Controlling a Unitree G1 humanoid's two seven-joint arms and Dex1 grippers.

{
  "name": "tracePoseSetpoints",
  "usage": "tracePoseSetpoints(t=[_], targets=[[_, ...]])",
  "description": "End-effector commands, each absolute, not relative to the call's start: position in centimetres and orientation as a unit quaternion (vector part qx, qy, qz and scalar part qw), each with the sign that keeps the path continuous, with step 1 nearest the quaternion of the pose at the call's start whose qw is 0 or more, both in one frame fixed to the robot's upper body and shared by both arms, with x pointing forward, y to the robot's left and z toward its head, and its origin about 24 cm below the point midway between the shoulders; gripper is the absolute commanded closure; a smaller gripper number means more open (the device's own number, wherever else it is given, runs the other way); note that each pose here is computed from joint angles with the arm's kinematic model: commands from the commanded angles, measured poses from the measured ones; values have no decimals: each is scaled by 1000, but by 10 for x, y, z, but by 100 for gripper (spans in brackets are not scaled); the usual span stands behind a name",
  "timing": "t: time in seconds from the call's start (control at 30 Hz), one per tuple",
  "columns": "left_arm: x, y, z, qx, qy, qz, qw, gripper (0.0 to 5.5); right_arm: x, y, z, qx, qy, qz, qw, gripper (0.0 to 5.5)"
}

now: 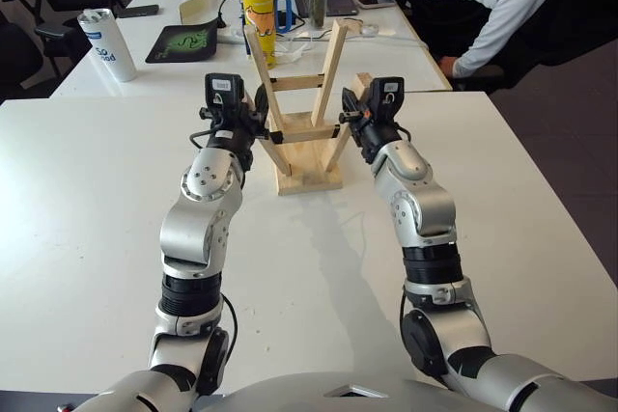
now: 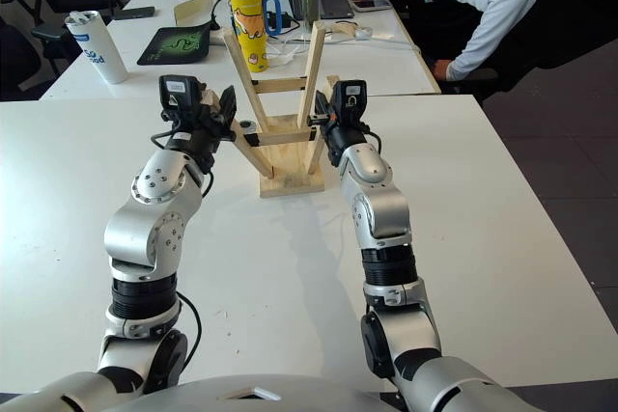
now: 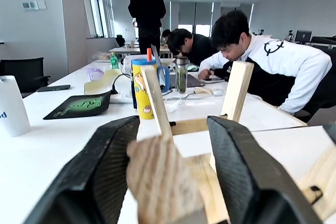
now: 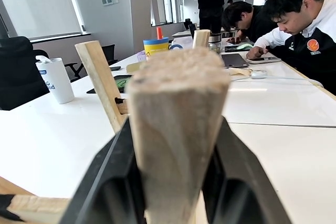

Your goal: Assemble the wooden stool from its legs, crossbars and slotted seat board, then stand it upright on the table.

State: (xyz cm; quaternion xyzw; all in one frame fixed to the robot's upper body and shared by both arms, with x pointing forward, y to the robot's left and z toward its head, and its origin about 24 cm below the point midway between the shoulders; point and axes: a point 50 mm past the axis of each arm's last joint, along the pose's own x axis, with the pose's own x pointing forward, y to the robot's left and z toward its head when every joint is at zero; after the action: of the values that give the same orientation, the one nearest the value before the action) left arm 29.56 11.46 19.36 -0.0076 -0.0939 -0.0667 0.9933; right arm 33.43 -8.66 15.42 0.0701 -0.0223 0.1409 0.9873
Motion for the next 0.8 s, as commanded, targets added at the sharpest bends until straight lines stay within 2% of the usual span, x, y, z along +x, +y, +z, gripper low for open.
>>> tracePoseSetpoints(t=[0.03, 0.13, 0.23, 0.37, 0.5, 0.63, 0.8], targets=[[287, 114, 239, -18, -221, -75, 972, 314, 332, -78, 135, 78, 24, 157, 984, 384], [282, 123, 257, -28, -271, -60, 960, 314, 334, -79, 135, 75, 23, 154, 985, 334], [282, 144, 265, -31, -291, -24, 956, 314, 334, -80, 136, 76, 21, 153, 985, 334], [290, 167, 248, -15, -251, 10, 968, 314, 333, -81, 146, 80, -15, 148, 986, 334], [298, 176, 226, -22, -199, 27, 979, 314, 332, -86, 165, 73, -88, 127, 985, 334], [303, 177, 213, -90, -160, 19, 983, 314, 327, -89, 193, 68, -183, 121, 973, 334], [310, 175, 216, -206, -138, -16, 969, 314, 324, -95, 218, 39, -260, 88, 961, 334]])
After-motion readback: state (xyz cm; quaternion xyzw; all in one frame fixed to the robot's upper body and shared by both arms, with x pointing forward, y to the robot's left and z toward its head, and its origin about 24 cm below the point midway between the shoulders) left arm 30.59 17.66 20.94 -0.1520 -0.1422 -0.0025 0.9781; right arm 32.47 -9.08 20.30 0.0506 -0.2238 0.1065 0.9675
